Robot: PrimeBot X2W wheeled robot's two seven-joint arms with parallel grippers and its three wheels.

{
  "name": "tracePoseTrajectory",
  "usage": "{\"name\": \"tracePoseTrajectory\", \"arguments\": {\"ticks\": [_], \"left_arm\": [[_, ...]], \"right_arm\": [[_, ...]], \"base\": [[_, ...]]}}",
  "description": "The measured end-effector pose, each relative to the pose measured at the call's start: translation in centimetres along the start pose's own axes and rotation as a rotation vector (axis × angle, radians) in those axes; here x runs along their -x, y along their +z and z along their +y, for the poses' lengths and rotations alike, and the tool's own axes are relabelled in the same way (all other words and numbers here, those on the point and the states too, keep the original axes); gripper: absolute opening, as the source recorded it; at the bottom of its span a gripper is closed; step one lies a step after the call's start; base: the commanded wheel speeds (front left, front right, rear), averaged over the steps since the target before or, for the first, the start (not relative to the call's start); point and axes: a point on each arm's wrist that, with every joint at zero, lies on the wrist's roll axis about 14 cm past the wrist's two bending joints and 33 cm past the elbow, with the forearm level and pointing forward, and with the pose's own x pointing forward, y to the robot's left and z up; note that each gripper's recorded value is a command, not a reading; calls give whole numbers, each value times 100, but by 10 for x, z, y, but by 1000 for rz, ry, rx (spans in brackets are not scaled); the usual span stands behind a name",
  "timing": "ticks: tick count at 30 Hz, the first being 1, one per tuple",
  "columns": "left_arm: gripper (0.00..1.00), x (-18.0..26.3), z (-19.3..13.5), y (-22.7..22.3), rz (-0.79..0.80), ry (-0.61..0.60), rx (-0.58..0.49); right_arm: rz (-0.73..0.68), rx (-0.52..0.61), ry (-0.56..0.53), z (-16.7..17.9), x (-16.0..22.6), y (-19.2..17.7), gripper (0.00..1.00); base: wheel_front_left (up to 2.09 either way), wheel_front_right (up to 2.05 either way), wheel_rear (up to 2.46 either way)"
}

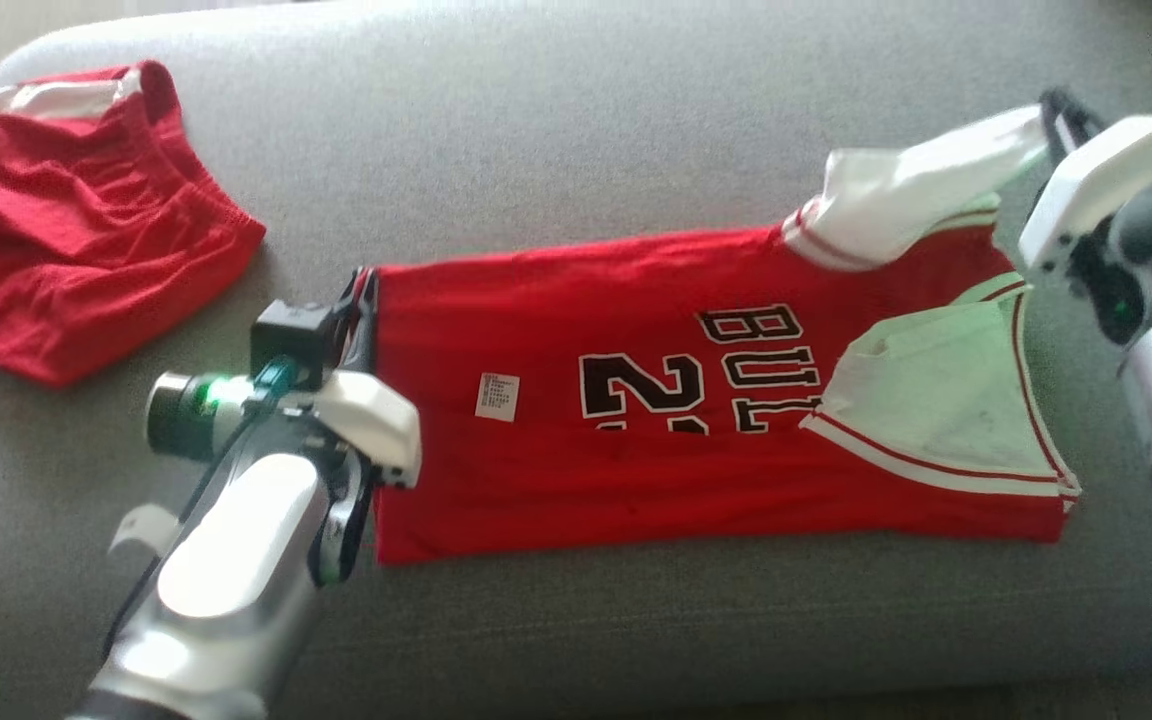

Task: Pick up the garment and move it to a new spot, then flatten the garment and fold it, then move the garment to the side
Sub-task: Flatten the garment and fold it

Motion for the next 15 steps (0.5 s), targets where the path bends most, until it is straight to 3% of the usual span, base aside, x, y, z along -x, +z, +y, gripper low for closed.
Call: {"name": "tracePoseTrajectory", "arguments": {"ticks": [15], "left_arm": [[0, 36, -14, -16, 61, -92, -45]], "right_arm": [[225, -34, 51, -5, 60, -48, 0]], "base": [[0, 0, 0]]}}
